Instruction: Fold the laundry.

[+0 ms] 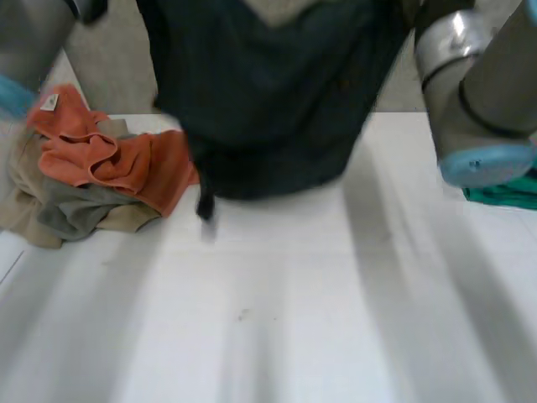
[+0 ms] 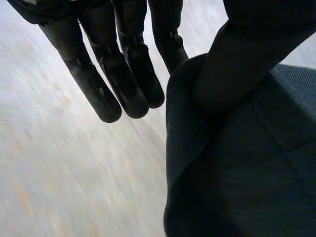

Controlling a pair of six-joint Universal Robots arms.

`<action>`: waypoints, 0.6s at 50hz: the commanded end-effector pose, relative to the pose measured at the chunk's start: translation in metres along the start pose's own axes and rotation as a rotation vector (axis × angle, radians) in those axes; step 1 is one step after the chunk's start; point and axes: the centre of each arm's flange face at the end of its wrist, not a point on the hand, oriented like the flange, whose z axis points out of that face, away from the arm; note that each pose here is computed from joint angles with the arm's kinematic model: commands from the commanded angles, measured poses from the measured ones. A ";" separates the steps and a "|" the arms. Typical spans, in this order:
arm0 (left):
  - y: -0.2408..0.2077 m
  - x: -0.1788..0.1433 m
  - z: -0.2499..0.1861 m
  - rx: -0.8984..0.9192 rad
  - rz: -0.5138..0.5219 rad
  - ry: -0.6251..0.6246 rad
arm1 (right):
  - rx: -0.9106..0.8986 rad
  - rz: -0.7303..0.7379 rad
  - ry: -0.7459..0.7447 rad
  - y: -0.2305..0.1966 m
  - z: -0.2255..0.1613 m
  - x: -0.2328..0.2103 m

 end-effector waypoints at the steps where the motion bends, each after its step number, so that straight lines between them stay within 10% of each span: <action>1: -0.007 -0.003 -0.001 0.007 -0.066 -0.004 | 0.113 0.018 0.031 -0.039 -0.004 0.015; 19: 0.208 0.036 -0.121 -0.743 -0.114 0.192 | -0.719 -0.046 -0.391 0.144 -0.151 -0.061; 30: 0.195 0.035 -0.141 -0.841 -0.020 0.188 | -0.712 -0.038 -0.337 0.135 -0.146 -0.046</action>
